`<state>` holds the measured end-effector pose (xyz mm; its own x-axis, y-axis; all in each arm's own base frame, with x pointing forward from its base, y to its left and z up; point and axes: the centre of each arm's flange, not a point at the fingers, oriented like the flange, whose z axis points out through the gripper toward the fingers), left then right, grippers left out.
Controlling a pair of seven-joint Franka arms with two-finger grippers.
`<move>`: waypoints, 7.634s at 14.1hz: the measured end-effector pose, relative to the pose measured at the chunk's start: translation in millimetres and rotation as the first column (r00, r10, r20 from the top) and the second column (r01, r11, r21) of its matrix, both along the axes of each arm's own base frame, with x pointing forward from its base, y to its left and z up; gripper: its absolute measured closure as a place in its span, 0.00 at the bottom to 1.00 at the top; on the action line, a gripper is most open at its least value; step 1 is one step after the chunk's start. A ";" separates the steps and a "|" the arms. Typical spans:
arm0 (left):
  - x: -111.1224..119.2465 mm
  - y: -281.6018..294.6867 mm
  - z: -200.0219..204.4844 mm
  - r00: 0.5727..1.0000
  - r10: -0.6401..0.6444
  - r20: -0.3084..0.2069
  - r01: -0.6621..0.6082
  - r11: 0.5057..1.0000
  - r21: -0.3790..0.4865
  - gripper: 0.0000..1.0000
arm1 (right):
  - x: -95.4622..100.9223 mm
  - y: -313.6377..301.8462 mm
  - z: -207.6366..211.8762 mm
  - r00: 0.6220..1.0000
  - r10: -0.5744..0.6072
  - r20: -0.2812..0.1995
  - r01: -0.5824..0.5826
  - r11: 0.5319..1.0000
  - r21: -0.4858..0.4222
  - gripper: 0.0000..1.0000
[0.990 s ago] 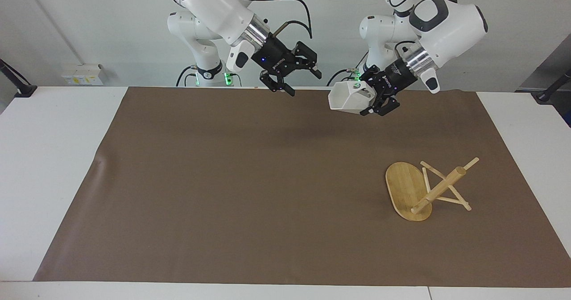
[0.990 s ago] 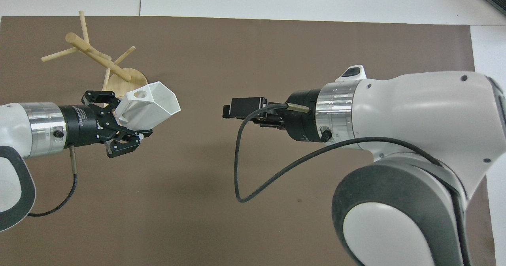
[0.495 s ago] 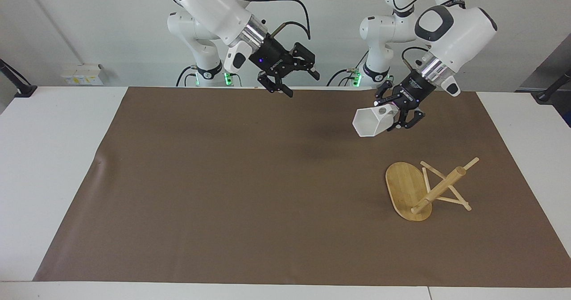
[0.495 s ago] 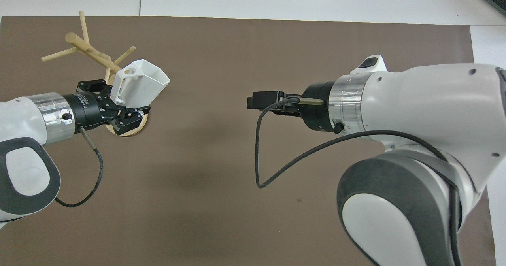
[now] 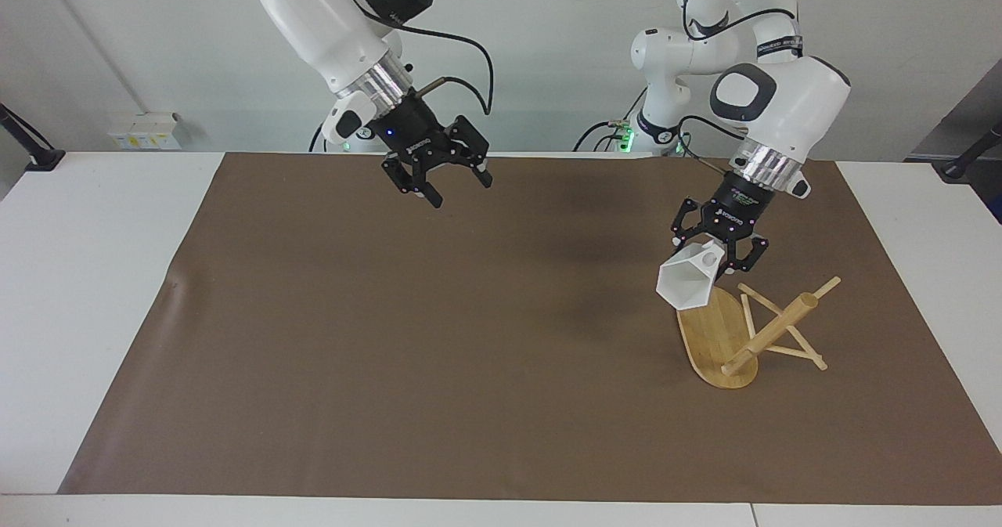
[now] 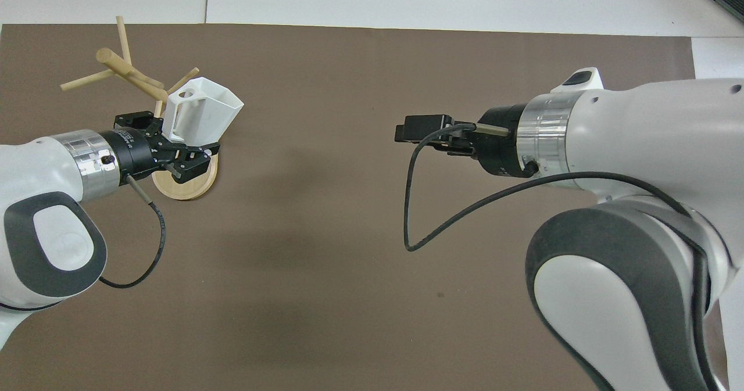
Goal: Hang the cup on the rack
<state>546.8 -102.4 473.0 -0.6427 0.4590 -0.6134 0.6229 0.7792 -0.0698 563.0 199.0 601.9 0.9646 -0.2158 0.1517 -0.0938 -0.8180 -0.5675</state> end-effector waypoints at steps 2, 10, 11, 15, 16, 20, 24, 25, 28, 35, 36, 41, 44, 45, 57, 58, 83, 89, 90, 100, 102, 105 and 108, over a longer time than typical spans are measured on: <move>1.8 1.4 0.7 1.000 0.016 0.016 -0.016 1.000 0.002 0.27 | 6.3 -19.1 -0.4 1.000 -0.006 0.020 0.007 1.000 -0.024 0.00; 14.8 2.9 -12.5 0.997 0.062 0.038 -0.062 0.998 0.008 0.27 | 19.3 -70.4 -3.5 0.997 0.000 0.080 0.015 0.981 -0.191 0.00; 16.7 2.8 -12.1 0.997 0.065 0.040 -0.065 0.998 0.007 0.27 | 20.8 -77.9 -3.9 0.995 0.019 0.094 0.002 0.974 -0.224 0.00; 22.8 4.7 -12.6 0.994 0.090 0.054 -0.090 0.996 0.003 0.27 | 27.2 -115.5 -4.8 0.986 0.096 0.136 -0.053 0.955 -0.291 0.00; 23.9 5.4 -14.1 0.994 0.099 0.053 -0.099 0.995 0.001 0.27 | 28.2 -122.5 -4.9 0.983 0.114 0.144 -0.066 0.950 -0.304 0.00; 26.4 6.7 -19.3 0.992 0.115 0.047 -0.115 0.993 -0.002 0.27 | 29.8 -141.4 -6.3 0.972 0.181 0.151 -0.108 0.912 -0.396 0.00; 27.6 10.1 -21.1 0.991 0.130 0.041 -0.130 0.991 -0.006 0.27 | 29.0 -160.5 -10.1 0.970 0.210 0.123 -0.137 0.889 -0.437 0.00; 27.9 11.0 -21.4 0.990 0.137 0.038 -0.136 0.991 -0.009 0.27 | 28.6 -165.7 -10.8 0.967 0.224 0.117 -0.152 0.884 -0.443 0.00; 28.3 13.0 -21.7 0.987 0.159 0.027 -0.158 0.987 -0.020 0.27 | 25.1 -179.7 -11.8 0.966 0.245 0.084 -0.183 0.875 -0.447 0.00; 30.9 22.1 -21.6 0.974 0.226 0.019 -0.225 0.973 -0.044 0.27 | 12.3 -199.7 -1.1 0.949 0.314 -0.017 -0.283 0.830 -0.481 0.00; 31.1 22.2 -22.3 0.973 0.232 0.014 -0.231 0.972 -0.047 0.27 | 9.9 -203.7 0.2 0.948 0.317 -0.036 -0.295 0.828 -0.477 0.00; 33.1 24.4 -27.3 0.963 0.268 0.000 -0.267 0.962 -0.059 0.27 | -4.8 -220.3 4.5 0.940 0.312 -0.140 -0.341 0.833 -0.436 0.00; 34.4 29.8 -28.3 0.955 0.295 -0.006 -0.295 0.953 -0.068 0.27 | -12.4 -231.6 4.1 0.933 0.302 -0.198 -0.360 0.827 -0.433 0.00; 34.6 30.5 -28.5 0.954 0.299 -0.005 -0.299 0.952 -0.069 0.27 | -13.9 -235.0 3.5 0.931 0.298 -0.213 -0.364 0.821 -0.440 0.00; 40.2 43.4 -18.8 0.958 0.288 -0.014 -0.288 0.956 -0.059 0.00 | -17.6 -241.9 16.7 0.952 0.175 -0.251 -0.285 0.803 -0.523 0.00; 39.9 44.0 -15.3 0.964 0.266 -0.019 -0.266 0.963 -0.042 0.00 | -17.3 -239.8 17.2 0.957 0.146 -0.250 -0.261 0.811 -0.523 0.00; 0.5 120.3 120.8 0.615 -0.769 -0.173 0.709 0.444 0.548 0.00 | -18.2 -268.3 21.7 0.970 0.105 -0.219 -0.203 0.846 -0.494 0.00; -2.4 129.4 117.2 0.168 -0.939 -0.299 0.782 -0.058 0.620 0.00 | -18.0 -268.4 26.2 0.965 0.158 -0.207 -0.244 0.831 -0.500 0.00; -2.7 128.7 116.8 0.122 -0.943 -0.309 0.777 -0.103 0.622 0.00 | -18.0 -268.5 26.4 0.965 0.163 -0.207 -0.248 0.829 -0.502 0.00; -16.7 101.4 121.3 -0.423 -0.757 -0.498 0.572 -0.649 0.501 0.00 | -16.1 -268.0 28.6 0.970 0.136 -0.199 -0.224 0.816 -0.532 0.00; -23.2 95.2 127.8 -0.513 -0.691 -0.510 0.496 -0.723 0.481 0.00 | -16.0 -266.7 28.6 0.975 0.099 -0.200 -0.193 0.825 -0.531 0.00; -35.0 83.2 145.7 -0.601 -0.622 -0.501 0.426 -0.780 0.458 0.00 | -16.0 -266.5 28.6 0.977 0.078 -0.200 -0.175 0.830 -0.530 0.00; -45.2 65.3 184.6 -0.637 -0.590 -0.496 0.398 -0.803 0.444 0.00 | -15.9 -266.1 28.7 0.979 0.047 -0.200 -0.148 0.836 -0.528 0.00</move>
<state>501.6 -37.1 657.6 0.9970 -0.0416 0.0648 -0.0407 -0.9991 -0.0153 547.1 -67.1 630.6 0.9976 -0.0523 0.0463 -0.0516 -0.9985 -0.0175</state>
